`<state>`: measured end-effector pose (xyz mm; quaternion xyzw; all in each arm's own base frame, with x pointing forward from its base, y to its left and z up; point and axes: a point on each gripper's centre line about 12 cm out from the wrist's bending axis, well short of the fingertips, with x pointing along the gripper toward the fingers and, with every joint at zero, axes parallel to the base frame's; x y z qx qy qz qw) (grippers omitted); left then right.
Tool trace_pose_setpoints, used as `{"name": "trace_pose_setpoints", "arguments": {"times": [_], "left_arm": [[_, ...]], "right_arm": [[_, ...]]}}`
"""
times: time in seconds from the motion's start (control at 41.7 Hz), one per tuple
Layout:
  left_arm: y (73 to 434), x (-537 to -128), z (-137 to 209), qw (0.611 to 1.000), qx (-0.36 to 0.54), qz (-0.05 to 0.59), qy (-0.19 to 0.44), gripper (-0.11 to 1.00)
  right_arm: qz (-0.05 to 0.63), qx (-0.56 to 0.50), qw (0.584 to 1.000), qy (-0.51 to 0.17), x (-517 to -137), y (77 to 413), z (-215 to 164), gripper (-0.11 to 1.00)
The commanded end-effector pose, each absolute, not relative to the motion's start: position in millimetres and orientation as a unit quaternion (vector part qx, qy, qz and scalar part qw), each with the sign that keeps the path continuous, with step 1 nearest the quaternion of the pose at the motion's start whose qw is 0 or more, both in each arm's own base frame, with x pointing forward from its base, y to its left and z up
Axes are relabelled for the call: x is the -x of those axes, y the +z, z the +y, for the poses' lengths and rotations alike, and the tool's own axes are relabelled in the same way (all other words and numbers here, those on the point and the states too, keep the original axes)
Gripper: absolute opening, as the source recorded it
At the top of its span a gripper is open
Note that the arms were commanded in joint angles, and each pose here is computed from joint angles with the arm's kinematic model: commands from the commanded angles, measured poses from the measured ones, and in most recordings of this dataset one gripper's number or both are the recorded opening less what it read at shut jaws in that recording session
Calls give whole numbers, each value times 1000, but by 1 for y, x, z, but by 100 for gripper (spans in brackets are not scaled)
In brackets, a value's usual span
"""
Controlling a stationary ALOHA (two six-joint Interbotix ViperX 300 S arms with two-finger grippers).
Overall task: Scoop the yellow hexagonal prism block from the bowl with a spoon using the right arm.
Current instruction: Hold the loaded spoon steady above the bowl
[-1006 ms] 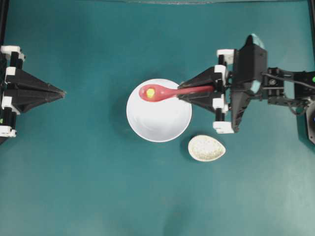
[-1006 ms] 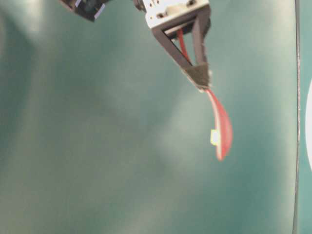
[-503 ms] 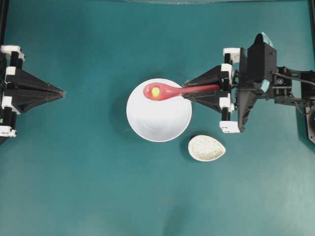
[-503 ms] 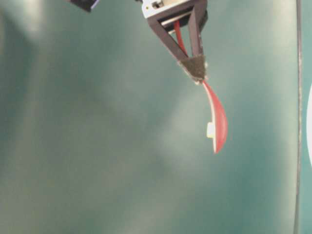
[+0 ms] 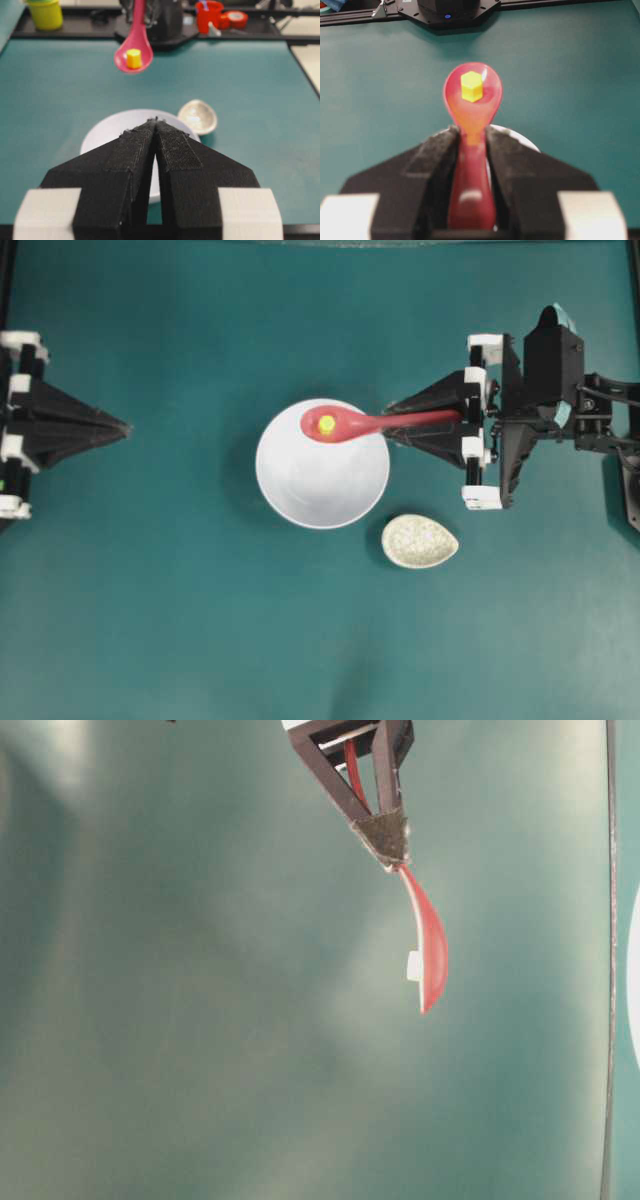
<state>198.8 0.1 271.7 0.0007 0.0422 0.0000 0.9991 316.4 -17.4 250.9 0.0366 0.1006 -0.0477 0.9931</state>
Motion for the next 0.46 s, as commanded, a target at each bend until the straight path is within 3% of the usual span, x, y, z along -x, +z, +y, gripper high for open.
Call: {"name": "trace_pose_setpoints", "arguments": {"times": [0.0,0.431], "left_arm": [[281,-201,0,1000,-2,31,0,0],[276,-200,0,999,-1,51,0,0]], "right_arm": [[79,-34,995,-47,-316,263,-18,26],[79,-34,995,-47,-316,263,-18,26]]}}
